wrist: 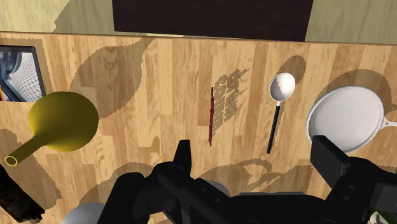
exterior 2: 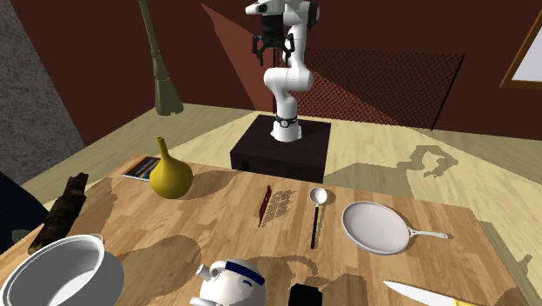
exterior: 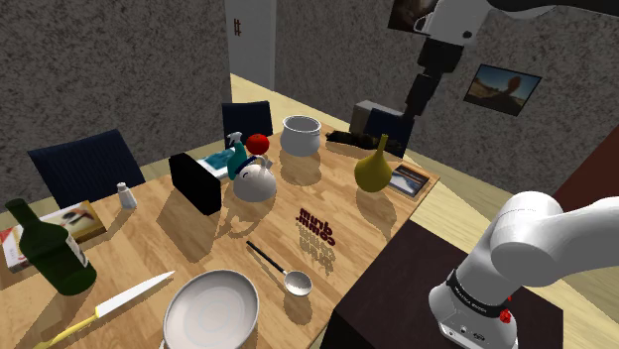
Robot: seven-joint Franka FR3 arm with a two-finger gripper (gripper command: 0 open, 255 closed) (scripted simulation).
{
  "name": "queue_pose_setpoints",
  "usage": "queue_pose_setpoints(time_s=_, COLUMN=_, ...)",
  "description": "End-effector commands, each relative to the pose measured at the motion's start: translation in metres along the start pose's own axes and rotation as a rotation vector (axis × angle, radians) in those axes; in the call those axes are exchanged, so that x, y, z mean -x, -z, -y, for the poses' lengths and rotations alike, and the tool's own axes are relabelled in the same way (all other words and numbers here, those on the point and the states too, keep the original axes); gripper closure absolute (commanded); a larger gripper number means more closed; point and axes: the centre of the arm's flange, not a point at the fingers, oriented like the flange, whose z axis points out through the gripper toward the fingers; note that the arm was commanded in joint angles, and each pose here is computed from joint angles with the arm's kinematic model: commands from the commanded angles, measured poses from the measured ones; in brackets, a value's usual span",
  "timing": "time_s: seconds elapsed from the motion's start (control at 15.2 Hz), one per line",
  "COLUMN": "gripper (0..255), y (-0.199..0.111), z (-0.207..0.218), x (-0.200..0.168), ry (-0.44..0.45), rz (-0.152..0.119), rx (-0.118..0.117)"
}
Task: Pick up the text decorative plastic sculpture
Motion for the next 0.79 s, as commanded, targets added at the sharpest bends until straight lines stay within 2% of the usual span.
queue_pose_setpoints(time_s=0.0, gripper=0, y=0.0, z=0.0, x=0.0, ry=0.0, rz=0.0, rx=0.0)
queue_pose_setpoints(time_s=0.73, gripper=0, y=-0.138, z=-0.001, x=-0.047, ry=-0.031, rz=0.009, rx=0.022)
